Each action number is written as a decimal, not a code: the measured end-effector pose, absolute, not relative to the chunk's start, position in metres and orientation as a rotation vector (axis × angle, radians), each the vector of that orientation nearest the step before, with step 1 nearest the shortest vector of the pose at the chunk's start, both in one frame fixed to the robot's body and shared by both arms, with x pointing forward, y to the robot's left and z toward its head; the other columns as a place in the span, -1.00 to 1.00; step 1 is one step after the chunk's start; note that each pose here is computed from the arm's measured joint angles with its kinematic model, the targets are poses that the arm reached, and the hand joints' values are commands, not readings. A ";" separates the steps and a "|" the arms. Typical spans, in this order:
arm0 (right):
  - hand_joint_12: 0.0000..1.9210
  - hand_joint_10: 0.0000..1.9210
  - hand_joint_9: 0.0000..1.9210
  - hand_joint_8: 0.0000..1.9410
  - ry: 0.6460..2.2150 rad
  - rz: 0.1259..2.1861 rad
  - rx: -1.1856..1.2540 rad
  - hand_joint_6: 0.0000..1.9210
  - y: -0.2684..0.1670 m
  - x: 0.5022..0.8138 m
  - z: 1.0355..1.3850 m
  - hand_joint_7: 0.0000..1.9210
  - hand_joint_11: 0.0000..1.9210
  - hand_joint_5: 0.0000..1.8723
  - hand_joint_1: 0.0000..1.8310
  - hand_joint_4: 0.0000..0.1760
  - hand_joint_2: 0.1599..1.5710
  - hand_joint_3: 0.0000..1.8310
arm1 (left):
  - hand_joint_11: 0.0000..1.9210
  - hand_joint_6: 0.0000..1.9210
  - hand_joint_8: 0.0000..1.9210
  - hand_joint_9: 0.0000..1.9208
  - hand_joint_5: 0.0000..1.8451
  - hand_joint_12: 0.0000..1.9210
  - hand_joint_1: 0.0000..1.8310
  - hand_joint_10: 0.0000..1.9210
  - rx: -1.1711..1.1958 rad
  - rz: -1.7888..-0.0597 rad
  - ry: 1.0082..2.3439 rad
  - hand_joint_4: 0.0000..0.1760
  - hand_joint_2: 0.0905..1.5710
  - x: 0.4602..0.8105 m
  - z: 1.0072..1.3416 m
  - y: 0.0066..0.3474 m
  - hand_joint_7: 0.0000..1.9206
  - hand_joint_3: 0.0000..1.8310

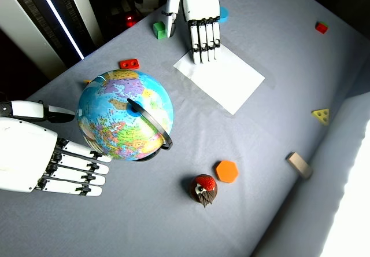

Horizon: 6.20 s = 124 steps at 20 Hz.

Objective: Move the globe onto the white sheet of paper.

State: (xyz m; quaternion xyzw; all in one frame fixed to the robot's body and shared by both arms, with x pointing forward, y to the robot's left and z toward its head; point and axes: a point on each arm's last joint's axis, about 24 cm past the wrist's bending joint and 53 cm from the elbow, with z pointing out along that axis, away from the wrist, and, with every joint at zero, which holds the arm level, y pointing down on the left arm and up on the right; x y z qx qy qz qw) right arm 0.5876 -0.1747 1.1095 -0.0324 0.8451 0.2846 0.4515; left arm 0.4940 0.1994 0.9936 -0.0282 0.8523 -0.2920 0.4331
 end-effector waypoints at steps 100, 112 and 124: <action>-0.67 -1.00 -0.81 -1.00 1.882 0.911 -0.964 -1.00 0.102 0.582 1.101 -0.79 -1.00 -0.79 -1.00 -1.00 0.46 -1.00 | -1.00 -1.00 -1.00 -1.00 -0.98 -1.00 -1.00 -1.00 -0.271 -0.644 2.063 -1.00 0.60 0.492 1.002 0.217 -1.00 -1.00; -0.65 -1.00 -0.81 -1.00 1.918 0.979 -0.850 -0.99 0.067 0.561 1.135 -0.78 -1.00 -0.78 -1.00 -1.00 0.46 -1.00 | -1.00 -1.00 -1.00 -1.00 -0.99 -1.00 -1.00 -1.00 -0.337 -0.648 2.050 -1.00 0.60 0.492 1.011 0.222 -1.00 -1.00; -0.53 -1.00 -0.81 -1.00 1.915 0.676 0.038 -1.00 -0.085 0.583 1.152 -0.78 -1.00 -0.77 -1.00 -1.00 0.45 -1.00 | -1.00 -1.00 -1.00 -1.00 -0.98 -1.00 -1.00 -1.00 -0.646 -0.603 2.301 -1.00 0.59 0.460 1.011 0.173 -1.00 -1.00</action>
